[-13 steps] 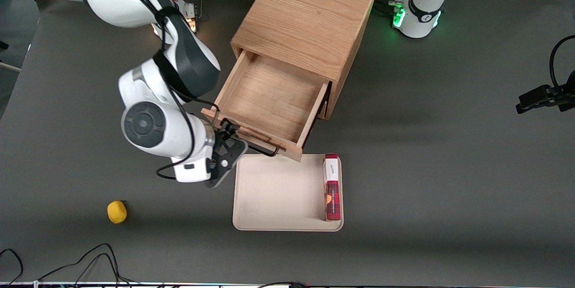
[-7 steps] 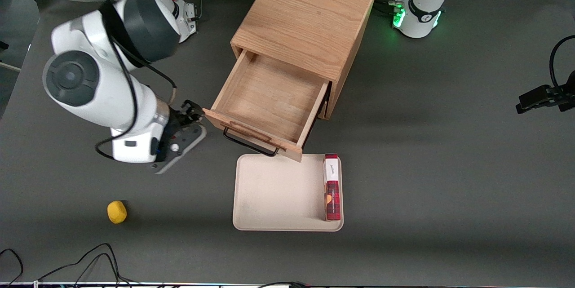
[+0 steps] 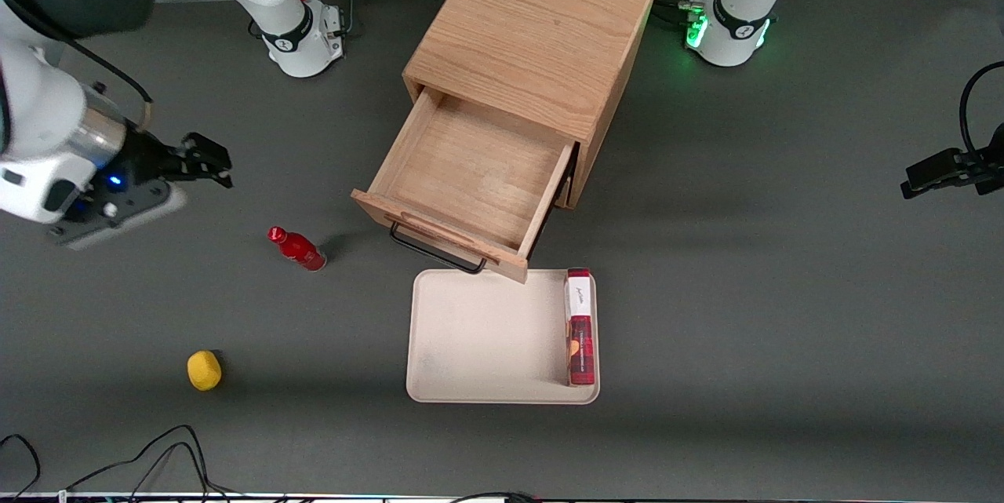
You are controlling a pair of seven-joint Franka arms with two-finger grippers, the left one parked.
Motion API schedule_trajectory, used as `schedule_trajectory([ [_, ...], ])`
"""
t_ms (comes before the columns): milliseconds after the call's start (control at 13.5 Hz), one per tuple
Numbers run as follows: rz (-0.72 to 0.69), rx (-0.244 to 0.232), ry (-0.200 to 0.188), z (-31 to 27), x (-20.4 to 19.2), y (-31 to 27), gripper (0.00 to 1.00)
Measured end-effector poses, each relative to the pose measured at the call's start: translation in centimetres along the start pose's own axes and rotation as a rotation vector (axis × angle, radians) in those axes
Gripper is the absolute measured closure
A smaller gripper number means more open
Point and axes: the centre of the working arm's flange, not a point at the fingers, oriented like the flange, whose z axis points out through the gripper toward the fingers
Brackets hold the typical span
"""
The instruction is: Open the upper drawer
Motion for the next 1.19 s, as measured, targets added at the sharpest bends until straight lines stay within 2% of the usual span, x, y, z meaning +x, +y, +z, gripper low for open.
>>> schedule_trajectory([
  [148, 0.053, 0.005, 0.021, -0.4, -3.5, 2.1, 0.00],
  [371, 0.182, 0.020, 0.015, -0.6, -7.1, 4.8, 0.00],
  [817, 0.263, 0.030, -0.002, -0.2, -8.4, 7.4, 0.00],
  [1188, 0.271, 0.029, -0.014, -0.1, -8.4, 6.9, 0.00],
])
